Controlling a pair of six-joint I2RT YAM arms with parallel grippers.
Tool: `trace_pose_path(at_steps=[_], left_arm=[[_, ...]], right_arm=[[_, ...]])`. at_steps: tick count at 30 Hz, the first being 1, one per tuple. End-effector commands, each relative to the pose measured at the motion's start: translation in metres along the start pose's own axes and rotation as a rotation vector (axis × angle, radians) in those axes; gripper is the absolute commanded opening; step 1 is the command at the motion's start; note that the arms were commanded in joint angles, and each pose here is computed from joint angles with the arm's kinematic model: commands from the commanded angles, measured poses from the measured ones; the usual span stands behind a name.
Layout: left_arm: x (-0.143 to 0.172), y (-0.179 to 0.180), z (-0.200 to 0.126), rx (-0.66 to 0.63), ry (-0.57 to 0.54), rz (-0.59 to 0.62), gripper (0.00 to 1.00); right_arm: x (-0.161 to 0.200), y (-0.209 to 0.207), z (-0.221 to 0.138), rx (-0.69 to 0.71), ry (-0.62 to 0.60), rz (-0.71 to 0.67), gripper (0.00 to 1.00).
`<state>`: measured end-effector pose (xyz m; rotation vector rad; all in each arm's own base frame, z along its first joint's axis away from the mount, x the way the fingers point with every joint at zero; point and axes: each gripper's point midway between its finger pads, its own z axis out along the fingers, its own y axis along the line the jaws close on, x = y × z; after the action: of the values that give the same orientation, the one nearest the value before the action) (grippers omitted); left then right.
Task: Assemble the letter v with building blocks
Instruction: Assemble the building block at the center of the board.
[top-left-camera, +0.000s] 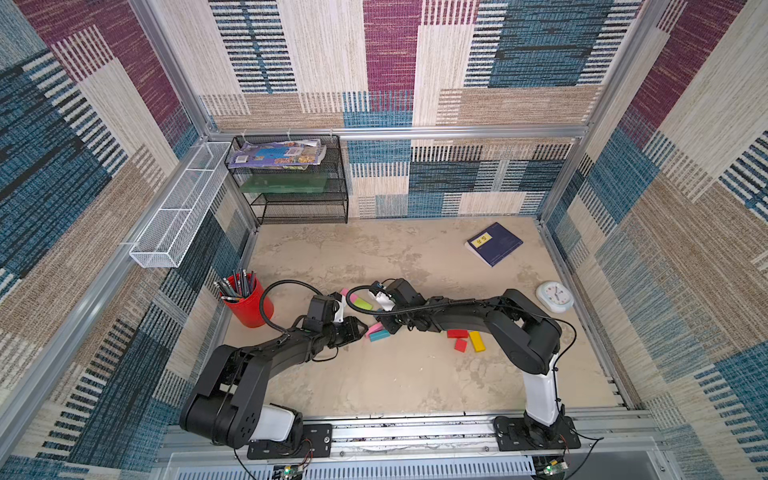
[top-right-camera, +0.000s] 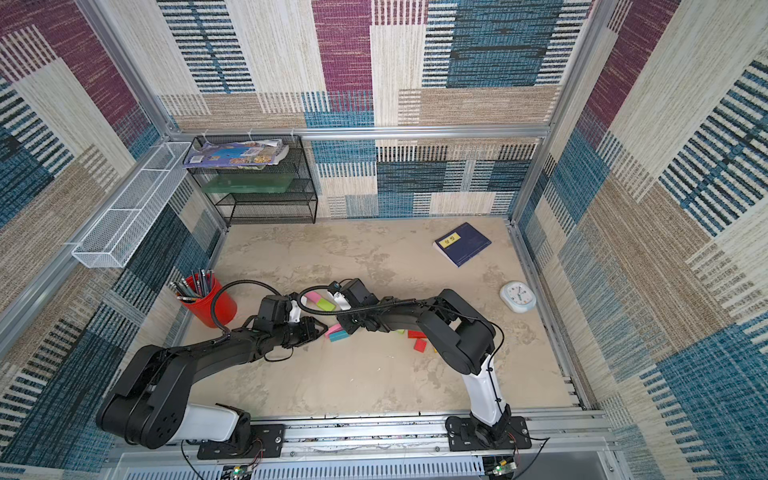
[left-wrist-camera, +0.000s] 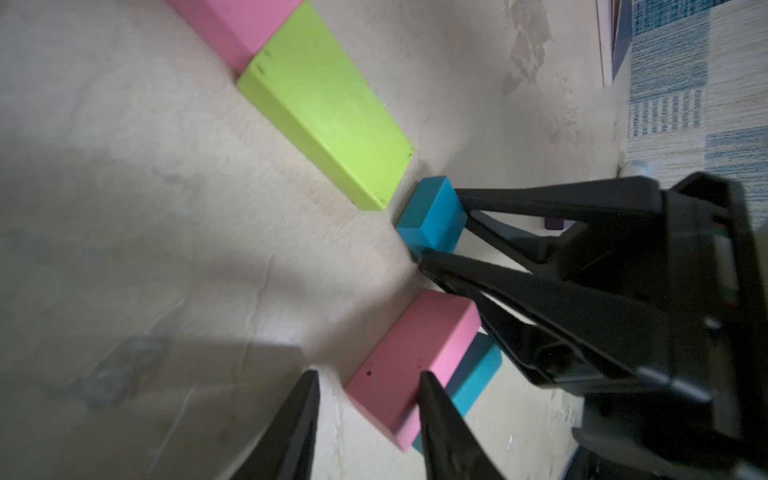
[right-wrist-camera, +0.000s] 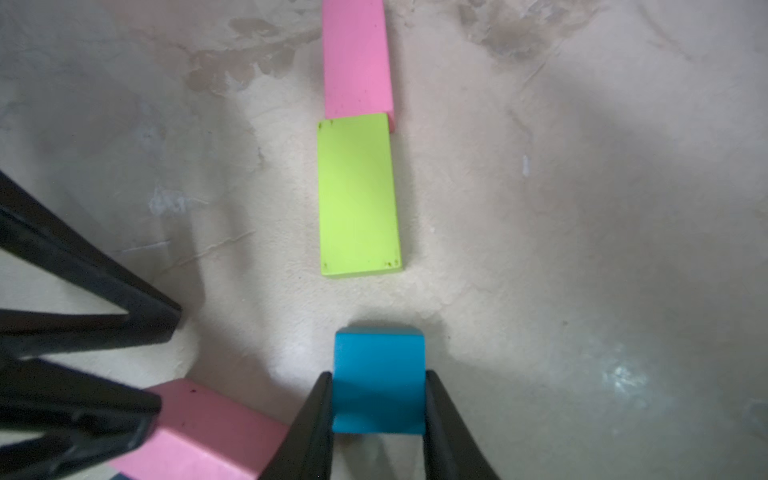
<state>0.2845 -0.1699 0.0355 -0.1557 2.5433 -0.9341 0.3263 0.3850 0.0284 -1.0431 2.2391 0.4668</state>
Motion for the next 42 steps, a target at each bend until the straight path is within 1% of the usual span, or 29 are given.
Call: trace_pose_path(at_steps=[1, 4, 11, 17, 19, 20, 21, 25, 27, 29, 31, 42], left_arm=[[0.006, 0.009, 0.005, -0.048, 0.005, 0.003, 0.35], [0.013, 0.008, 0.007, -0.05, 0.018, 0.023, 0.35], [0.025, 0.012, 0.003, -0.064, 0.022, 0.021, 0.34], [0.017, 0.017, 0.0, -0.126, 0.005, 0.039, 0.33], [0.012, 0.018, 0.0, -0.144, 0.005, 0.043, 0.31], [0.009, 0.018, 0.0, -0.153, -0.003, 0.041, 0.26], [0.006, 0.018, 0.0, -0.157, -0.014, 0.04, 0.23], [-0.002, 0.017, 0.001, -0.146, -0.066, 0.036, 0.21], [-0.005, 0.016, 0.003, -0.151, -0.057, 0.043, 0.19], [-0.006, 0.014, 0.008, -0.144, -0.041, 0.045, 0.13], [-0.007, 0.014, 0.012, -0.138, -0.035, 0.043, 0.1], [-0.009, 0.015, 0.019, -0.135, -0.032, 0.031, 0.09]], right_arm=[[0.002, 0.005, 0.002, -0.012, 0.009, -0.021, 0.32], [0.006, 0.009, -0.001, -0.019, 0.018, -0.022, 0.32], [0.01, 0.013, -0.009, -0.027, 0.025, -0.005, 0.32], [0.008, 0.005, -0.004, -0.01, 0.026, -0.004, 0.33], [0.005, 0.003, -0.001, -0.007, 0.025, -0.011, 0.34], [0.004, 0.002, 0.001, -0.006, 0.026, -0.015, 0.34], [0.003, 0.001, 0.002, -0.005, 0.028, -0.016, 0.34], [0.0, 0.0, 0.008, -0.005, 0.035, -0.022, 0.34], [-0.001, 0.0, 0.009, -0.007, 0.033, -0.025, 0.35], [-0.001, 0.0, 0.01, -0.011, 0.032, -0.024, 0.37], [0.0, 0.001, 0.01, -0.013, 0.035, -0.024, 0.38], [-0.002, 0.001, 0.012, -0.027, 0.03, -0.03, 0.4]])
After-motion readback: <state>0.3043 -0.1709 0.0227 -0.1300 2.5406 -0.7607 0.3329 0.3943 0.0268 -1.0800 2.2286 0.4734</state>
